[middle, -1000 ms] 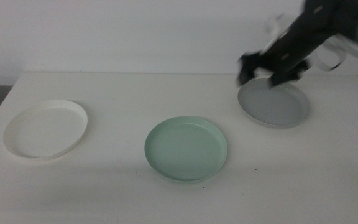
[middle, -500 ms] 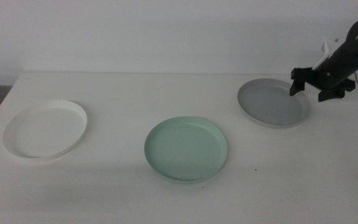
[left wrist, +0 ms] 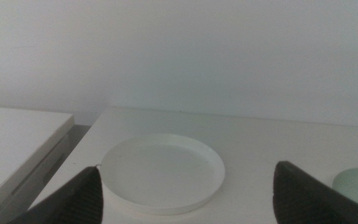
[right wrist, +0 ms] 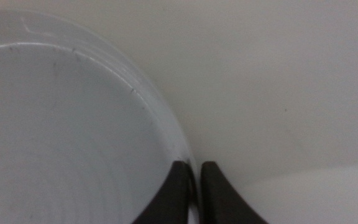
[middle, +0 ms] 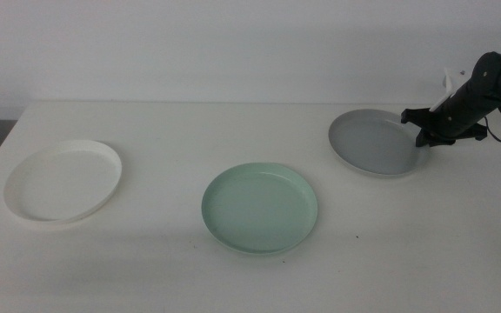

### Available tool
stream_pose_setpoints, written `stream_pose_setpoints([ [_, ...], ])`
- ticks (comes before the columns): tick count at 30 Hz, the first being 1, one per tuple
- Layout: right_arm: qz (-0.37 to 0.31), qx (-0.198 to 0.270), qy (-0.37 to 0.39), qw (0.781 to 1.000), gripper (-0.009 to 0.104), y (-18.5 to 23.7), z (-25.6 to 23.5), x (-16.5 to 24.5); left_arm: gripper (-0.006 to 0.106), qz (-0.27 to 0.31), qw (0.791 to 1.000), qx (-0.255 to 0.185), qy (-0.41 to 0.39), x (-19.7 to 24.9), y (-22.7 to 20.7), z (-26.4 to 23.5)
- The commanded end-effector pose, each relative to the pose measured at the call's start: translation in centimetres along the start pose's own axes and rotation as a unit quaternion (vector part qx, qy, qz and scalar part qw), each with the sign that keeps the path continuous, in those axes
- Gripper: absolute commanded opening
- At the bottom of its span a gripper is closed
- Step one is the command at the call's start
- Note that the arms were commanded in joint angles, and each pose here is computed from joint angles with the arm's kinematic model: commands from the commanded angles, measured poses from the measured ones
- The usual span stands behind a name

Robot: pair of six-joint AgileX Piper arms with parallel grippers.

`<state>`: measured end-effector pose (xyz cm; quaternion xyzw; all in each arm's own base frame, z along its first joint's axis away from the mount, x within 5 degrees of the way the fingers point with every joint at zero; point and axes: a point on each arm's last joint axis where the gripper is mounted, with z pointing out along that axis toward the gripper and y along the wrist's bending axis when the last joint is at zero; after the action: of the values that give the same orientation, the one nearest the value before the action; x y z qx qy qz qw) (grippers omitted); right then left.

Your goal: Stack the three bowls on top of each other.

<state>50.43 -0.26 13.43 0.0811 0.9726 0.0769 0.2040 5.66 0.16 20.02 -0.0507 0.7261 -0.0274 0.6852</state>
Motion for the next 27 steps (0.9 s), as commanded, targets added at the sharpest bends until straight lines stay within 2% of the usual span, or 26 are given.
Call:
stream_pose_setpoints([
  [1,-0.004,0.005,0.005,1.000,-0.002,-0.1,-0.4,0.0,0.094,-0.001,1.000,0.002,-0.009,-0.1,0.0,0.0],
  [7,-0.049,-0.010,-0.025,0.998,-0.002,2.4,-6.2,-1.1,0.094,-0.001,1.000,0.002,-0.009,-0.1,0.0,0.0],
  [11,-0.091,-0.057,-0.059,0.992,-0.002,7.4,-11.2,-0.9,0.094,-0.001,1.000,0.002,-0.009,-0.1,0.0,0.0],
  [15,-0.151,-0.098,-0.072,0.981,-0.002,13.5,-14.9,1.0,0.094,-0.001,1.000,0.002,-0.009,-0.1,0.0,0.0],
  [22,-0.233,-0.141,-0.025,0.962,-0.002,21.3,-15.9,6.0,0.094,-0.001,1.000,0.002,-0.009,-0.1,0.0,0.0],
  [27,-0.230,-0.150,-0.002,0.961,-0.002,22.0,-14.0,8.7,0.094,-0.001,1.000,0.002,-0.009,-0.1,0.0,0.0],
])
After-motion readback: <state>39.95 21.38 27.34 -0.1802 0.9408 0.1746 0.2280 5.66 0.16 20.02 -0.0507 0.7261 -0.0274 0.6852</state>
